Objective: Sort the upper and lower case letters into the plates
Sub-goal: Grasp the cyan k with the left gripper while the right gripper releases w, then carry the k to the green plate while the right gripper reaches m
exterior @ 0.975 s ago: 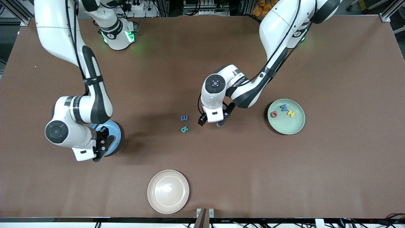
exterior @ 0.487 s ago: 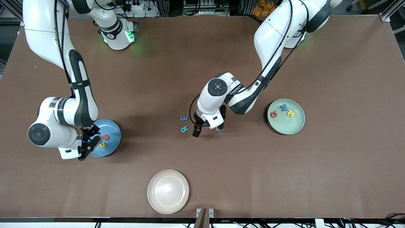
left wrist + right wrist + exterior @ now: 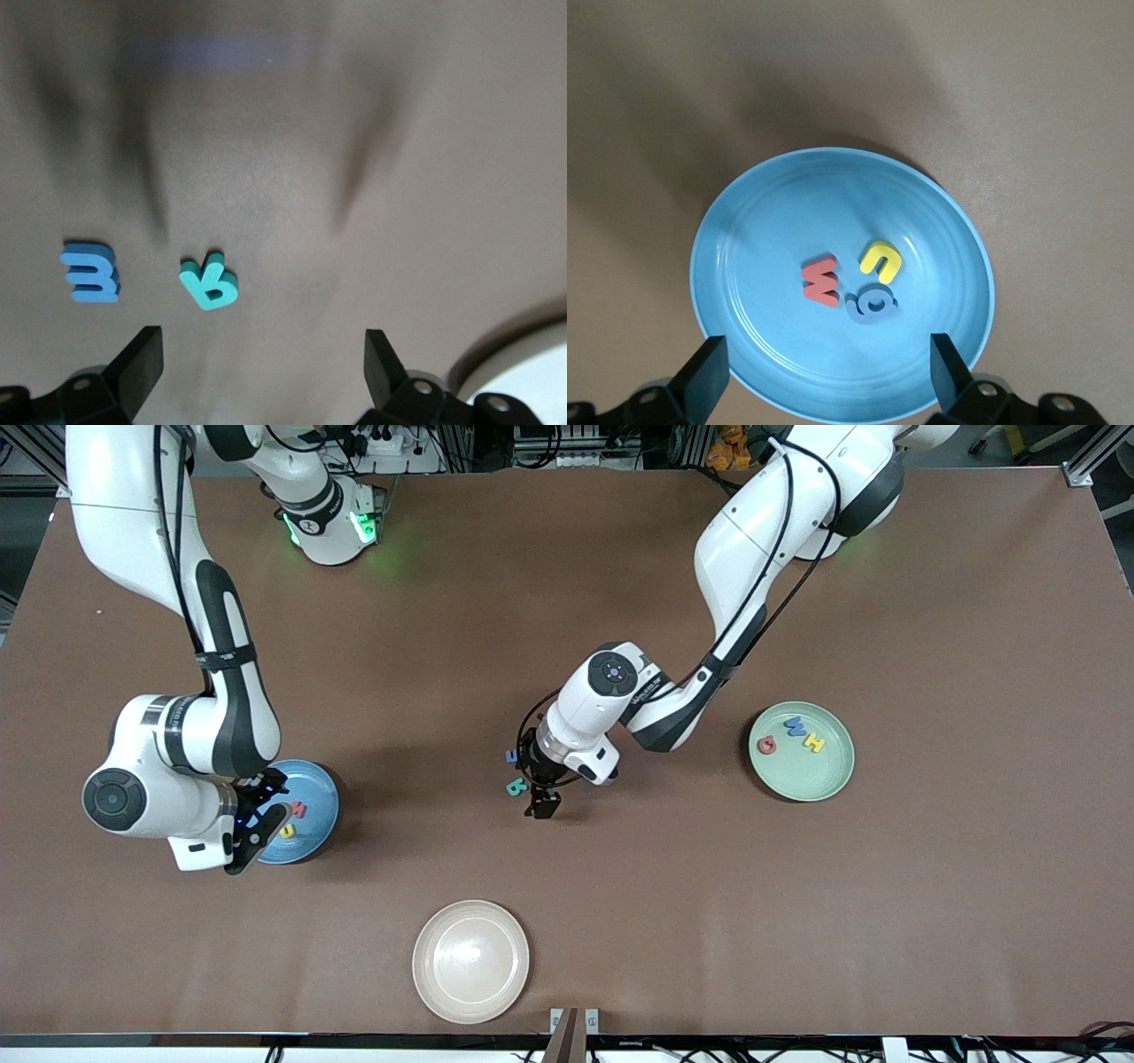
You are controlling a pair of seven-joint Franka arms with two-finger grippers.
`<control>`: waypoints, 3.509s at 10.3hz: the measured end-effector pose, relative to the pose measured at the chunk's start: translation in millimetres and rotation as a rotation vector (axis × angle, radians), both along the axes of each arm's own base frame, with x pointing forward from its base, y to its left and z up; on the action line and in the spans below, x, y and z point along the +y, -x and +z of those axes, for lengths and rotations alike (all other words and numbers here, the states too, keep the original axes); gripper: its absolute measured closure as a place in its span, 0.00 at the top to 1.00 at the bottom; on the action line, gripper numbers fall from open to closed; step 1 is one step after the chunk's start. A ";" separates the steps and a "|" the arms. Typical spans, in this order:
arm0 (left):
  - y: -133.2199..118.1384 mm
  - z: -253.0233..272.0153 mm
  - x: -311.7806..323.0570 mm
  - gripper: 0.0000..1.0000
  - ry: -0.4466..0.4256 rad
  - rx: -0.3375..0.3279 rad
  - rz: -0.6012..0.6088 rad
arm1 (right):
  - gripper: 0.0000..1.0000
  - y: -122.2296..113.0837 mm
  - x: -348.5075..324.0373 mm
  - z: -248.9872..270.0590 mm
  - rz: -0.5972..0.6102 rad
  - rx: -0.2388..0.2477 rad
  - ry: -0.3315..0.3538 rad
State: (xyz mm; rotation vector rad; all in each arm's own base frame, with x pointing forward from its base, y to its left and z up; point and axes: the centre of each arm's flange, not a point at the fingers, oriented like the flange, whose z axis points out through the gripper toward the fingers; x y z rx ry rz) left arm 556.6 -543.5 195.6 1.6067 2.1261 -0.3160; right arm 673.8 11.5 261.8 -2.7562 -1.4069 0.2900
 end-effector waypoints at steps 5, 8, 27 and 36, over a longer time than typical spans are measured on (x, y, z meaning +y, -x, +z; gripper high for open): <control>1.4 -26.7 -6.7 1.00 0.073 0.009 0.106 | 1.00 2.3 -2.1 -0.7 -0.004 0.018 -0.001; 8.6 -39.4 -12.1 1.00 0.080 -0.011 0.102 | 1.00 2.5 -2.0 -0.9 -0.004 0.020 -0.001; 9.4 -42.9 -14.3 0.10 0.055 -0.049 0.056 | 1.00 2.5 1.8 -0.4 0.001 0.023 -0.003; -51.9 12.2 58.0 0.10 -0.076 0.072 -0.174 | 1.00 8.0 84.3 4.1 0.012 0.034 -0.085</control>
